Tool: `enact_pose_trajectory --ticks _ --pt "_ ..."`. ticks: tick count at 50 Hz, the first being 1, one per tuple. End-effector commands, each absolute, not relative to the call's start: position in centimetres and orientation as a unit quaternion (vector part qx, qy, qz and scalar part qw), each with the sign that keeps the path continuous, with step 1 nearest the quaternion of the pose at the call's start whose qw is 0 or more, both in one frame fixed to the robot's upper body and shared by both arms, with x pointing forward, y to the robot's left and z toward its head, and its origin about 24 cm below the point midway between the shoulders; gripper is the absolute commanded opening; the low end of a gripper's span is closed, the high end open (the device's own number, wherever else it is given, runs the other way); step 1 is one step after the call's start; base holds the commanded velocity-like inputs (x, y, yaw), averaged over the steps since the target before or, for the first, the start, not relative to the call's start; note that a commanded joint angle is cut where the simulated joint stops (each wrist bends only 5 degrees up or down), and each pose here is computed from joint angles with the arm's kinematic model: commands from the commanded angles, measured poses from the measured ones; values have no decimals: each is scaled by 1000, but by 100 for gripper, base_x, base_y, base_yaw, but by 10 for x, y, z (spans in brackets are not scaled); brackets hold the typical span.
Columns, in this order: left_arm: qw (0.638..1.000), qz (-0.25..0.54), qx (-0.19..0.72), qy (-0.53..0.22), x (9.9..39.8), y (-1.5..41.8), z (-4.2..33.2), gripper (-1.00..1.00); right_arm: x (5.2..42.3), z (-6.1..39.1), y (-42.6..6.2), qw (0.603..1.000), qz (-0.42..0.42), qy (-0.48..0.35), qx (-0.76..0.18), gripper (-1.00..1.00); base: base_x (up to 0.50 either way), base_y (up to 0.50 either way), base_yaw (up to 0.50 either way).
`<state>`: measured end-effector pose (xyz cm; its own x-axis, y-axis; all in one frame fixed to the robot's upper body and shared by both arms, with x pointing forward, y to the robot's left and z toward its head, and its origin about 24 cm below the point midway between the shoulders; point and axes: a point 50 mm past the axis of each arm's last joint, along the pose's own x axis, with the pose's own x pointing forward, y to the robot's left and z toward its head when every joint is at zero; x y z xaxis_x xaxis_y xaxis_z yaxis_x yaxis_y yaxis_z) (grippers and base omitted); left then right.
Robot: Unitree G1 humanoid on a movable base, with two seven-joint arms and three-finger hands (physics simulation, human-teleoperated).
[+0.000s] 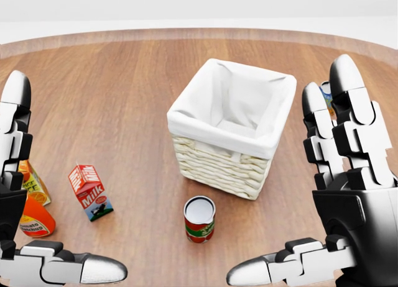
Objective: Pick the milk and place it in the basket.
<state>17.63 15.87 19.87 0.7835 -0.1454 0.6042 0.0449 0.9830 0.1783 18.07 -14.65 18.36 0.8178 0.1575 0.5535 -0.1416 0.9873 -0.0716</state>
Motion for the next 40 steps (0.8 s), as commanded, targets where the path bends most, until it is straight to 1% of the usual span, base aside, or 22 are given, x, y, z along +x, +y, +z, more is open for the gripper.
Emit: enact_pose_trajectory --ticks 1,4,6,9,12,21,27,31,40 --pt "944 -49 83 -316 175 158 196 100 178 185 -146 952 80 -295 -10 100 28 3 0" --pt "943 -44 82 -319 177 160 197 100 181 182 -146 954 81 -287 -9 100 28 3 0" --pt "938 -61 61 -336 174 160 202 100 182 181 -146 955 82 -284 -8 100 28 3 0" --pt "938 -52 71 -336 176 159 202 100 179 185 -147 952 81 -296 -10 100 28 3 0" --pt "933 -58 78 -348 170 157 207 100 178 187 -148 951 78 -300 -10 100 28 2 0" --pt "939 -60 79 -330 176 155 200 100 180 183 -145 954 83 -289 -10 100 28 3 0" --pt "952 -55 79 -292 185 157 186 100 182 185 -146 952 80 -295 -10 100 28 3 0" --pt "948 -53 82 -302 180 157 190 100 178 189 -145 949 81 -304 -10 100 28 3 0" --pt "950 -45 79 -299 183 163 189 100 180 183 -144 953 84 -290 -8 100 28 3 0"
